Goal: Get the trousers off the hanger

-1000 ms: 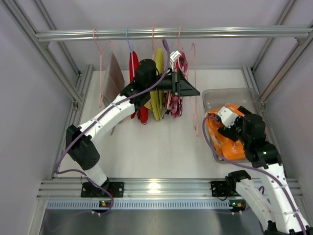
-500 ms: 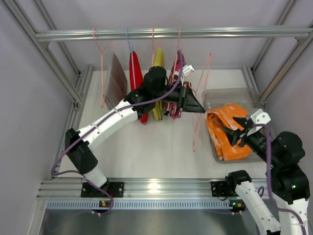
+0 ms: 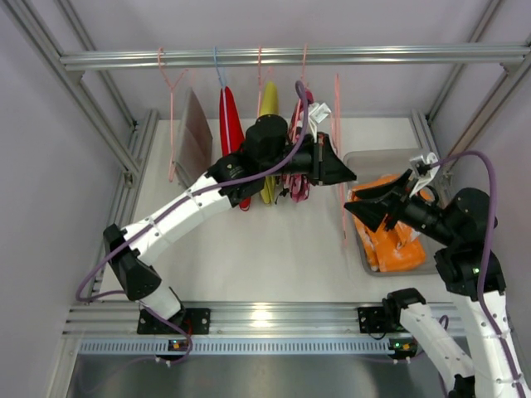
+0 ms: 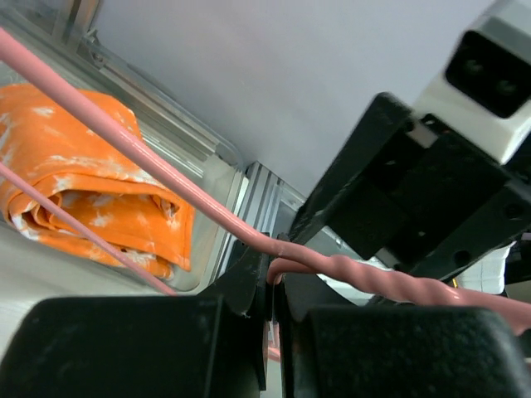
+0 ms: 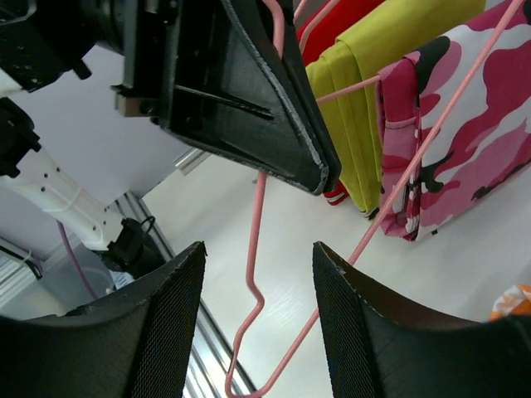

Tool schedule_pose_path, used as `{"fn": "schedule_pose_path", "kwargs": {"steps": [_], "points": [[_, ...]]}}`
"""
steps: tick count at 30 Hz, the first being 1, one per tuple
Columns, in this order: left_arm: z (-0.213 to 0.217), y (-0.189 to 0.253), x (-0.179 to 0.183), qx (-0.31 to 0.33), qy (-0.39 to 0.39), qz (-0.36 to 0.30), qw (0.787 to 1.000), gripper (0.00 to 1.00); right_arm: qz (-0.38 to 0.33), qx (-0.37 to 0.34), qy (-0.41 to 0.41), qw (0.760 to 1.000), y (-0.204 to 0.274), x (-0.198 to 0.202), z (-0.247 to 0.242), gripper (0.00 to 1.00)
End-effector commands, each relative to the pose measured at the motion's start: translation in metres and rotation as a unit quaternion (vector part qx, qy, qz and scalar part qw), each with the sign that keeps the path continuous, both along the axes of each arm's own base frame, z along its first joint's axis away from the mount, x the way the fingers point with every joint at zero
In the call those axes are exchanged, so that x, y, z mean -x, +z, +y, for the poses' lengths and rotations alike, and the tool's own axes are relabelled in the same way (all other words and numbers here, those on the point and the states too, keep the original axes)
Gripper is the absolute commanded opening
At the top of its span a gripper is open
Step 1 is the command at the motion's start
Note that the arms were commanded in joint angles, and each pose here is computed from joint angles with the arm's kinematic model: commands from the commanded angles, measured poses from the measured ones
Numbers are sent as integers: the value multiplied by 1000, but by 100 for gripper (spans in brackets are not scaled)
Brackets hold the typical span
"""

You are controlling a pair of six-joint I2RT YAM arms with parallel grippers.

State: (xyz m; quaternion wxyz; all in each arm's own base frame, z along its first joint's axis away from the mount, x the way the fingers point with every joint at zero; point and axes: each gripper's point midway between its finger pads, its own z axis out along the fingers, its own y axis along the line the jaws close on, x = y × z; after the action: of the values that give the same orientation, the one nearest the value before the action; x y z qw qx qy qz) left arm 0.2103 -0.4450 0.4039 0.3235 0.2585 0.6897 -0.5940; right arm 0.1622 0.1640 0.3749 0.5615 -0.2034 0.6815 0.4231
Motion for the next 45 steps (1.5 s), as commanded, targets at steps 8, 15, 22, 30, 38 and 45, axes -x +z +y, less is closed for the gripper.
{"fn": "schedule_pose_path", "kwargs": {"steps": [8,15,22,30,38,45], "points": [[-19,30,-6,21,45,-7,999,0,-19,9,13,1000,7,-28,22,48],[-22,16,-15,-3,77,2,997,0,-49,41,-45,997,16,-39,6,0],[-13,4,-11,-14,63,-16,998,85,-60,18,-49,997,27,-19,-1,0],[20,10,8,-23,28,-99,994,99,28,-3,-124,992,6,-22,-24,0],[62,23,16,-45,51,-205,976,99,30,22,-179,983,-10,-18,-48,0],[82,45,16,-51,68,-266,960,99,-47,60,-340,937,30,-22,-111,0]]}}
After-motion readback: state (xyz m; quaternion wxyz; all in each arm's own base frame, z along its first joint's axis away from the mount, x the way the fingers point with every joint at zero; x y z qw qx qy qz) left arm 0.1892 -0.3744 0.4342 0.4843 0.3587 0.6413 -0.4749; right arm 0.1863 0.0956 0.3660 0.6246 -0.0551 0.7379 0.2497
